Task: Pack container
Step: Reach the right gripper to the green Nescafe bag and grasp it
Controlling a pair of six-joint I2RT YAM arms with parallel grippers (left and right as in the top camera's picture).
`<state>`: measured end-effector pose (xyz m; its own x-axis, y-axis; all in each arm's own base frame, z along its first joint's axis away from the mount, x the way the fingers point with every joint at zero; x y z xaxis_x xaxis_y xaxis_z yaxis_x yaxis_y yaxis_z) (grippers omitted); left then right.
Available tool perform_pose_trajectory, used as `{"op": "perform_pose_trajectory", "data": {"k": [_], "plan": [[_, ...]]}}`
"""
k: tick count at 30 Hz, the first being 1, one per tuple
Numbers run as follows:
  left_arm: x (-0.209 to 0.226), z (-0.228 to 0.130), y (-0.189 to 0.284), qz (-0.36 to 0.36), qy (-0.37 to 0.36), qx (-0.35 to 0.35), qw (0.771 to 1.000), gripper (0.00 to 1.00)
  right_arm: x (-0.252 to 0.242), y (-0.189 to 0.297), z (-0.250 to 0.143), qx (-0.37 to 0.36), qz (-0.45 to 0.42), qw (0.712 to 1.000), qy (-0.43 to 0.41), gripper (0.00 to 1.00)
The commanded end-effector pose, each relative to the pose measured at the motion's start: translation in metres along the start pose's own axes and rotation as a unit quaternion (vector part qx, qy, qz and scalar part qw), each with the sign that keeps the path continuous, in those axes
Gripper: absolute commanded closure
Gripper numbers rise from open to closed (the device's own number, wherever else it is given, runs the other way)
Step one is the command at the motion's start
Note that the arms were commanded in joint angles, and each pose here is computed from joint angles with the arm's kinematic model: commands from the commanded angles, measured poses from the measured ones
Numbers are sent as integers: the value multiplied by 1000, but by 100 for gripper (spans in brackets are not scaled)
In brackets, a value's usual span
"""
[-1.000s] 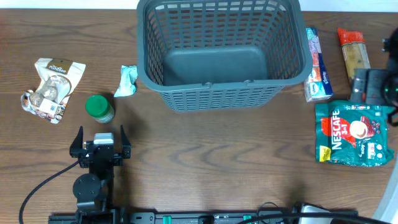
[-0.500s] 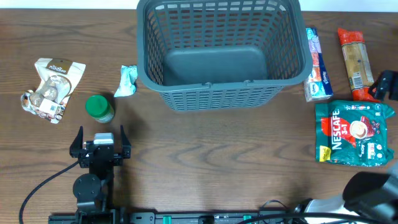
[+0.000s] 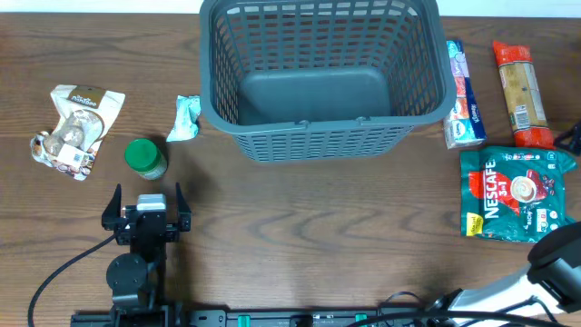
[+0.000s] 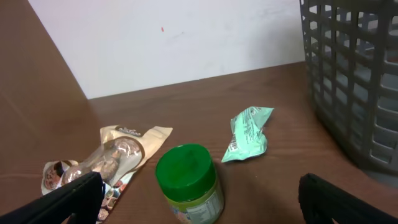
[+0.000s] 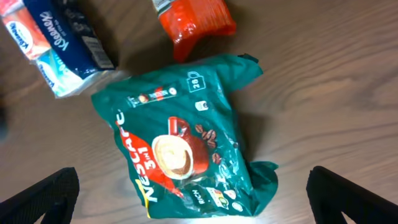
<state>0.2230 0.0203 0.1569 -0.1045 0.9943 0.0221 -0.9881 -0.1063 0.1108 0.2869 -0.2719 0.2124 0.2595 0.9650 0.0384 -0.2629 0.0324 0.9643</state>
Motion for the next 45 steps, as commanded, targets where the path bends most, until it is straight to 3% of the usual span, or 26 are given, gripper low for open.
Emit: {"op": "perform_pose_trajectory", "data": {"k": [1, 10, 17, 27, 35, 39, 40, 41, 42, 43, 45], "plan": [[0, -17, -2, 0, -7, 21, 1000, 2, 1, -18, -5, 3, 48, 999, -9, 1], [0, -17, -2, 0, -7, 21, 1000, 1, 14, -85, -44, 69, 80, 994, -12, 5], [0, -17, -2, 0, -7, 21, 1000, 1, 11, -124, -77, 115, 54, 992, -26, 1], [0, -17, -2, 0, -7, 21, 1000, 1, 28, -183, -118, 116, 61, 990, -50, 1], [0, -17, -2, 0, -7, 21, 1000, 1, 55, -189, -104, 55, 148, 985, -63, 1], [0, -17, -2, 0, -7, 21, 1000, 2, 55, -189, -102, 51, 151, 983, -88, 1], [0, -17, -2, 0, -7, 21, 1000, 1, 55, -189, -102, 51, 151, 983, -92, 6], [0, -17, -2, 0, -7, 21, 1000, 1, 55, -189, -102, 52, 150, 983, -93, 20], [0, -17, -2, 0, -7, 21, 1000, 1, 54, -189, -103, 54, 148, 983, -93, 55], [0, -17, -2, 0, -7, 21, 1000, 1, 52, -189, -105, 61, 141, 984, -93, 98], [0, -17, -2, 0, -7, 21, 1000, 1, 53, -188, -107, 66, 141, 983, -95, 99]]}}
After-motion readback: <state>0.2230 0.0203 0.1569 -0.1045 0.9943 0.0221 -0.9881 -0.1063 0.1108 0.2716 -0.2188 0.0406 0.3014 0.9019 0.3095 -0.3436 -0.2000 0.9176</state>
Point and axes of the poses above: each gripper's point midway between its finger pads, its own y axis back along the fingers, its own x axis along the line the jaws close on, z = x × y, the point moved 2 cm from there along y, back along the fingers, and after that the axes turned 12 degrees about y, right-handed, at the moved point
